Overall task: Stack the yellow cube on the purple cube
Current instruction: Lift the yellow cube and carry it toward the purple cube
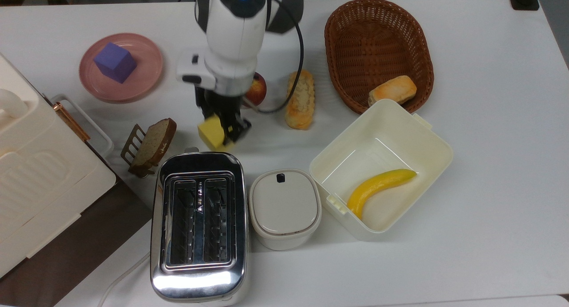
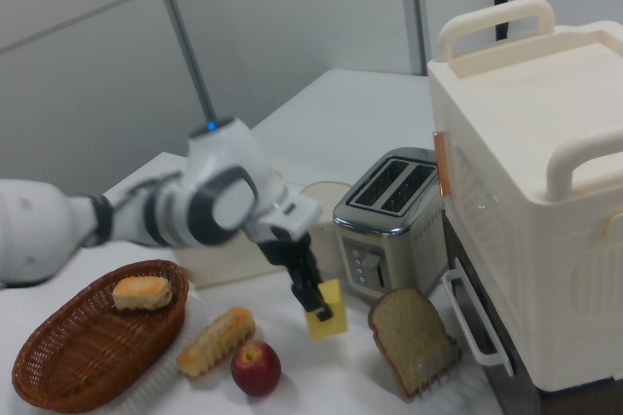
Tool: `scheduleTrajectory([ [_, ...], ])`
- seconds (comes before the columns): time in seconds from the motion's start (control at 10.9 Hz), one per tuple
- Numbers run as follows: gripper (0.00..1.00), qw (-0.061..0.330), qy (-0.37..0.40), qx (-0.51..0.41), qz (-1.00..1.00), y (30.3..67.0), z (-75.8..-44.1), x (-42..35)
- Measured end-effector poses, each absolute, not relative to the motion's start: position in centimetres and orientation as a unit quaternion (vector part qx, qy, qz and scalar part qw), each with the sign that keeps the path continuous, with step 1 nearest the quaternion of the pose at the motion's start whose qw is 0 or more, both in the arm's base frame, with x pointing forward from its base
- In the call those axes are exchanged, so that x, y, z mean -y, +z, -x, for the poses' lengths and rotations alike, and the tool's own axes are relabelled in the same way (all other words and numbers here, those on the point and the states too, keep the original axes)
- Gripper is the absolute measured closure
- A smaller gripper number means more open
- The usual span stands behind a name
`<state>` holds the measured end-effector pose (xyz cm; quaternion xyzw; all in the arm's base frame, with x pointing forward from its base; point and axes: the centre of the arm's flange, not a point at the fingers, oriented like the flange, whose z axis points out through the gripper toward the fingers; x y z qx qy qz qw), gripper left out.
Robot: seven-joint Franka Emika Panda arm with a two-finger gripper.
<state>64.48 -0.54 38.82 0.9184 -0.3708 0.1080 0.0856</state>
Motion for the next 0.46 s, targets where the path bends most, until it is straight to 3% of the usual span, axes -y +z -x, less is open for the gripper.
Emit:
scheduleTrajectory([
  [0.18,0.37,0.121,0.047,0.298,-0.946,45.3,-60.7,2.0],
  [0.46,0.37,0.137,0.007,0.238,-0.961,51.7,-56.4,6.7],
])
